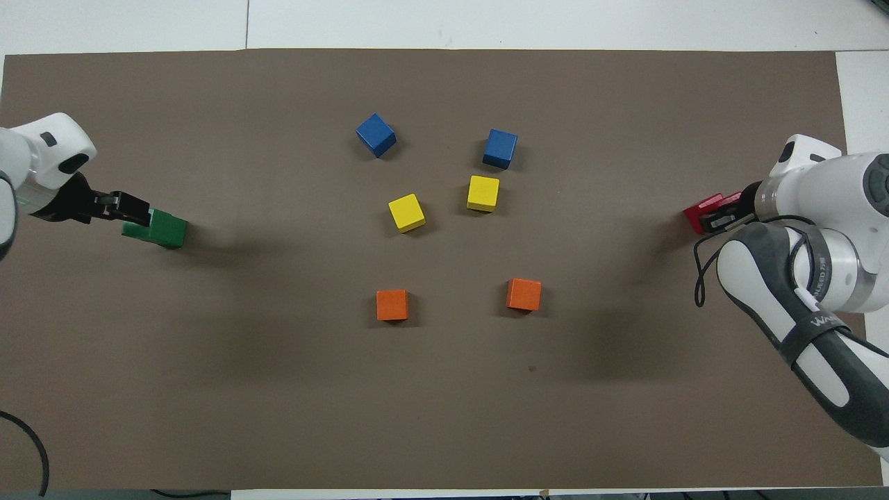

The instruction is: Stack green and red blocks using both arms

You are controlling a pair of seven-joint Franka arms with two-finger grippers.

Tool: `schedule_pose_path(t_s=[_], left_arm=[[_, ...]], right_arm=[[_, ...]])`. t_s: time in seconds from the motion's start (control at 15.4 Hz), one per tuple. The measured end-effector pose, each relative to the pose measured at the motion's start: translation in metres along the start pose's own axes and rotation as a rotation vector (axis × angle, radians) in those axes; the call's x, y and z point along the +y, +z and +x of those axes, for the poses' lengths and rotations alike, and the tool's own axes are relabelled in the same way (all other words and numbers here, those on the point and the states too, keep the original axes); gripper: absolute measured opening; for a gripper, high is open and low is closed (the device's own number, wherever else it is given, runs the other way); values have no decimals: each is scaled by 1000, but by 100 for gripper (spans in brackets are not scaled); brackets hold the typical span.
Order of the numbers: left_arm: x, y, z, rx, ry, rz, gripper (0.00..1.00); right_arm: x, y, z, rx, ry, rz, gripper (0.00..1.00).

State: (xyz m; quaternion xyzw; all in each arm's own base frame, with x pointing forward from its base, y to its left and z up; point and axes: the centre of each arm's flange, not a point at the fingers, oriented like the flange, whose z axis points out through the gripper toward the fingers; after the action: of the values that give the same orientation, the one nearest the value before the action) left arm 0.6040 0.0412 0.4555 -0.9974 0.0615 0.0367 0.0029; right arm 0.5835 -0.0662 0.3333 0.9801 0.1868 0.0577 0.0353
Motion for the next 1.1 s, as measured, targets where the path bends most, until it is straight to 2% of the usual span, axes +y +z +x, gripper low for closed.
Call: schedule_pose_path(t_s=[0.06,0.32,0.52,0.65,0.84,1.1], left_arm=[[2,-23,-6,-2,-9,-1,100],[13,-75,-41,-15,-27,-3,100],[23,-73,-55,-27,-17,-4,100],[36,-65,-54,-19,-26,-1,100],[42,-62,-52,-19,-34,1,100],[42,-69,-58,-20,-37,0,100]], right_arm=[[0,0,0,1,1,0,62],[0,-1,1,6,3,1,99],[-2,-9,7,21,-3,-5,100],[0,-30,20,3,-11,5,100],[-4,-99,45,-53,-11,32,100],[-28,-193,53,-140,169,58,100]])
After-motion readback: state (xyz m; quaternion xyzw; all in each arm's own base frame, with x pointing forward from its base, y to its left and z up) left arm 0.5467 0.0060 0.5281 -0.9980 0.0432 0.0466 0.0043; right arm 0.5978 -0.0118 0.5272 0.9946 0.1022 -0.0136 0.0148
